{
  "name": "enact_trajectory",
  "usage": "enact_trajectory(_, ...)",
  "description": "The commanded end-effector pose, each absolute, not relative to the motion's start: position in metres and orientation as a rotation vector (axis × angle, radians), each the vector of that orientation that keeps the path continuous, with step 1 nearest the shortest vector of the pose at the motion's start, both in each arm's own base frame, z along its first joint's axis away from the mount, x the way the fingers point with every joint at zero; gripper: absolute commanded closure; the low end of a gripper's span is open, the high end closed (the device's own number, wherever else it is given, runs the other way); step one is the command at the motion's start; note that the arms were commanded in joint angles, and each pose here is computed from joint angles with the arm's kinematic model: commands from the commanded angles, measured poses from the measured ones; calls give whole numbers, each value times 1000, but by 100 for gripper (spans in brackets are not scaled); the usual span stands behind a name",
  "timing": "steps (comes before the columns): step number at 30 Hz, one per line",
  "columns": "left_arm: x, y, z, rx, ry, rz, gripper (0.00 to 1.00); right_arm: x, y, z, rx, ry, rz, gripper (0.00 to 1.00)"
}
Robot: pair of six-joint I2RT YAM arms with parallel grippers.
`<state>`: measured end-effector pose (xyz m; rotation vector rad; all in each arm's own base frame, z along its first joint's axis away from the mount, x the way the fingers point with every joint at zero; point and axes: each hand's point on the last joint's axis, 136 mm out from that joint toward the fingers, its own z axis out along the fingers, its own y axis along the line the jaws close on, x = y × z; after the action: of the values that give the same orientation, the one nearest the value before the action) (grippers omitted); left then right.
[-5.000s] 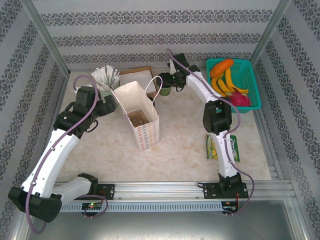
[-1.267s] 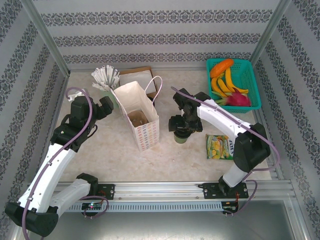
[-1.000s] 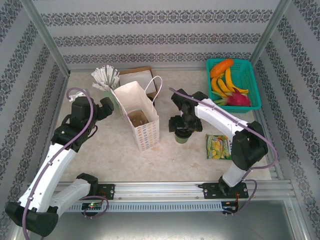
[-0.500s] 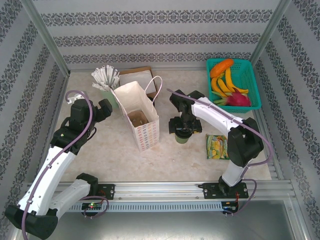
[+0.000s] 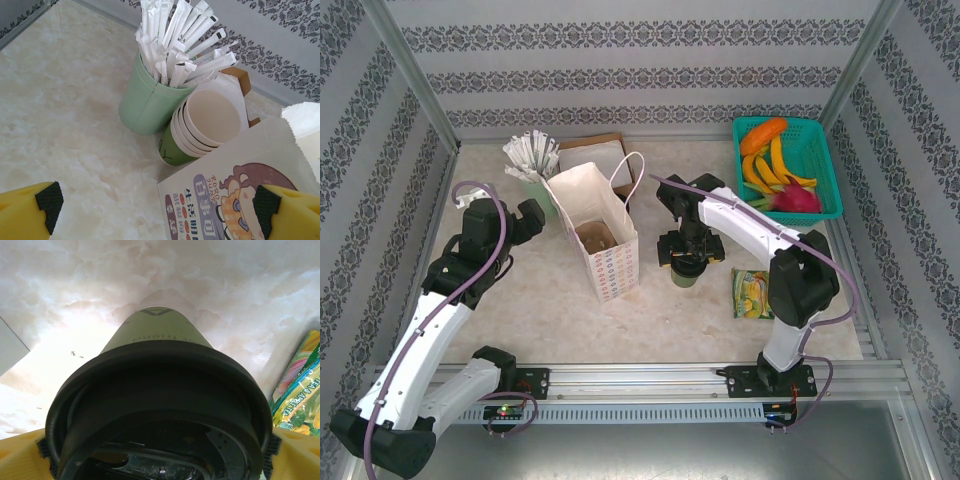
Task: Pack the takeout coffee
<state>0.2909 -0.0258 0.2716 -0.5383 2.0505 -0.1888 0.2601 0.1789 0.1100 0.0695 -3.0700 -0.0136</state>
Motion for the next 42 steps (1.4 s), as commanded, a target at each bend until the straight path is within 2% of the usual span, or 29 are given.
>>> enact_trajectory(1, 293, -20, 270, -540, 2047, -153, 0, 258, 177, 107, 70, -3044, -2, 2)
enact_trajectory(24, 293, -21, 267, -535, 2063, -151, 0, 261, 175, 103, -3, -3064, -63, 2)
enact_trajectory(33, 292, -19, 266, -565, 2075, -145, 0, 259, 169, 116, 29, -3085, -22, 14)
enact_trajectory(38, 292, -12, 271, -639, 2109, -110, 0, 251, 159, 129, 80, -3093, 10, 16)
enact_trajectory(42, 302, -18, 281, -631, 2169, -197, 0, 240, 152, 143, 132, -3088, -4, 20)
